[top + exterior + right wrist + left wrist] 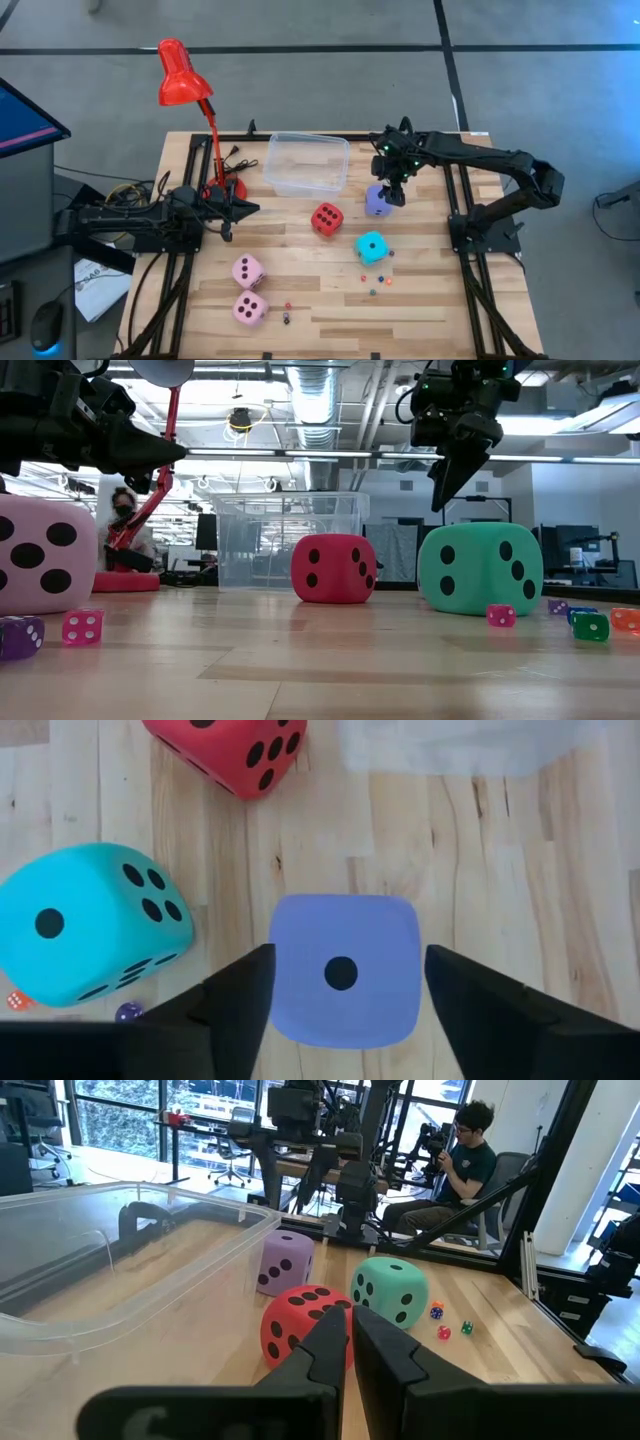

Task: Pick & Place Dice
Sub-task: Put the large purple die into the transparent bin

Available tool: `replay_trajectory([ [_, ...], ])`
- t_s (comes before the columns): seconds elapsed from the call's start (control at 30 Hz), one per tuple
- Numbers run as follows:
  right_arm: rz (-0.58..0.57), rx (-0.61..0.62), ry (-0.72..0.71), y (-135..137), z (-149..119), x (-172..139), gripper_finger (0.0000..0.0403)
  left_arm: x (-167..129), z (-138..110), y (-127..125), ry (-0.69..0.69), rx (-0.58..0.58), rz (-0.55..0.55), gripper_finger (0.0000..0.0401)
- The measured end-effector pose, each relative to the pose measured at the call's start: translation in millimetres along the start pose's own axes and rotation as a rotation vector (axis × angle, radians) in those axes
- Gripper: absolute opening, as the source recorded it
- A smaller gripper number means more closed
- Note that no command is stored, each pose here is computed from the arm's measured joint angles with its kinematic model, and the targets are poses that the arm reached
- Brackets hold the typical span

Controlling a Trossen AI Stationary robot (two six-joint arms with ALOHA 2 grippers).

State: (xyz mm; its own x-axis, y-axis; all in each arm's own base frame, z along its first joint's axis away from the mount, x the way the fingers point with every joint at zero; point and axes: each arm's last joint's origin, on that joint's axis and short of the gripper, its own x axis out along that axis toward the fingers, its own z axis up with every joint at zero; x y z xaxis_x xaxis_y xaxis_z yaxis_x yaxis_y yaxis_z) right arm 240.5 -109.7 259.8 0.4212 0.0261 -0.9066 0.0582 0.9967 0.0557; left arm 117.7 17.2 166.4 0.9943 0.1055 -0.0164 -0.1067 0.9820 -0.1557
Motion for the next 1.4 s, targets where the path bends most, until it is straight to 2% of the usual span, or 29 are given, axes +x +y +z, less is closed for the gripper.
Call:
replay_trajectory([
  [0.2, 0.000, 0.000, 0.000, 0.0, 0.0, 0.0, 0.0277, 0.0, 0.0, 0.0, 0.000, 0.000, 0.000, 0.0011],
  [0.63, 0.004, 0.017, 0.017, 0.3, -0.8, 2.5, 0.0278, 0.0, 0.0, 0.0, 0.000, 0.000, 0.000, 0.0011],
  [0.9, -0.047, -0.013, 0.050, 7.0, -3.3, 13.0, 0.0278, 0.0, 0.0, 0.0, 0.000, 0.000, 0.000, 0.0011],
  [1.13, -0.049, 0.044, 0.059, 7.1, -3.8, 19.7, 0.0278, 0.0, 0.0, 0.0, 0.000, 0.000, 0.000, 0.0011],
  [1.4, -0.044, 0.046, 0.075, 4.9, -1.7, 28.3, 0.0278, 0.0, 0.0, 0.0, 0.000, 0.000, -0.001, 0.0011],
])
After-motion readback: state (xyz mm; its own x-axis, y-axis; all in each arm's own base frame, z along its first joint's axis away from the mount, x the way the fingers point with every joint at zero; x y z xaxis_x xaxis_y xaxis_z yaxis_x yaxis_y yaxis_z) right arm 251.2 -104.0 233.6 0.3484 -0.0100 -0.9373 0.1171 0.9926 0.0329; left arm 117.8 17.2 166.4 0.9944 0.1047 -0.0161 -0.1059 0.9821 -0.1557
